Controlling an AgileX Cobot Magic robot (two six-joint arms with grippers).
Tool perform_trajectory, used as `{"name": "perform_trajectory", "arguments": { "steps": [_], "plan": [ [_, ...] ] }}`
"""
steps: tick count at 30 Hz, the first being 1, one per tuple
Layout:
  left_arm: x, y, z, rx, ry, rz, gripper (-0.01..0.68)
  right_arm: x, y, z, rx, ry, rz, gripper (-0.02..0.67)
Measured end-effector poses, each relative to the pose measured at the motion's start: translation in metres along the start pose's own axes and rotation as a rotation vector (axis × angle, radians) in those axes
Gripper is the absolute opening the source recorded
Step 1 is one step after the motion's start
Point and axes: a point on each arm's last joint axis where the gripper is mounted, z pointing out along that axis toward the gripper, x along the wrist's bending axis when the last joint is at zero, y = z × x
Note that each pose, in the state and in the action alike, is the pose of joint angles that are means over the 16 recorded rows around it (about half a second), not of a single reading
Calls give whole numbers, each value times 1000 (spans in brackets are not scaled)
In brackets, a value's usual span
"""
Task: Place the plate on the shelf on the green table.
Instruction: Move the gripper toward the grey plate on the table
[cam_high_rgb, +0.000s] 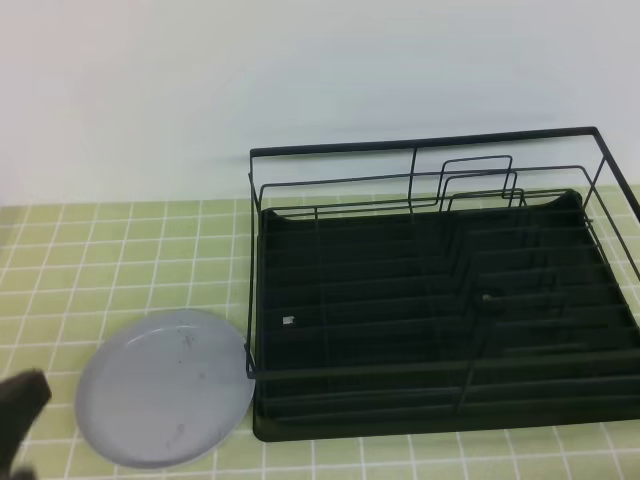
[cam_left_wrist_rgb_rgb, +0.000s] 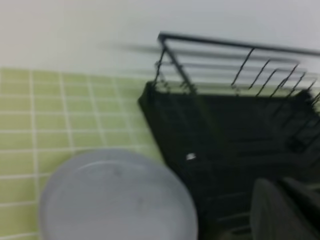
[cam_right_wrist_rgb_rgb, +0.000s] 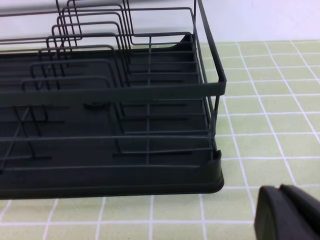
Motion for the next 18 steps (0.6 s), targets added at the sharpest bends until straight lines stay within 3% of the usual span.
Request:
{"name": "perform_trajectory", "arguments": {
  "steps": [9, 18],
  "plan": [
    [14, 36, 52, 255, 154, 99, 33, 0, 0, 0, 0, 0, 0, -2],
    [40, 42, 112, 565, 286, 64, 242, 0, 0, 0, 0, 0, 0, -2]
  ]
}}
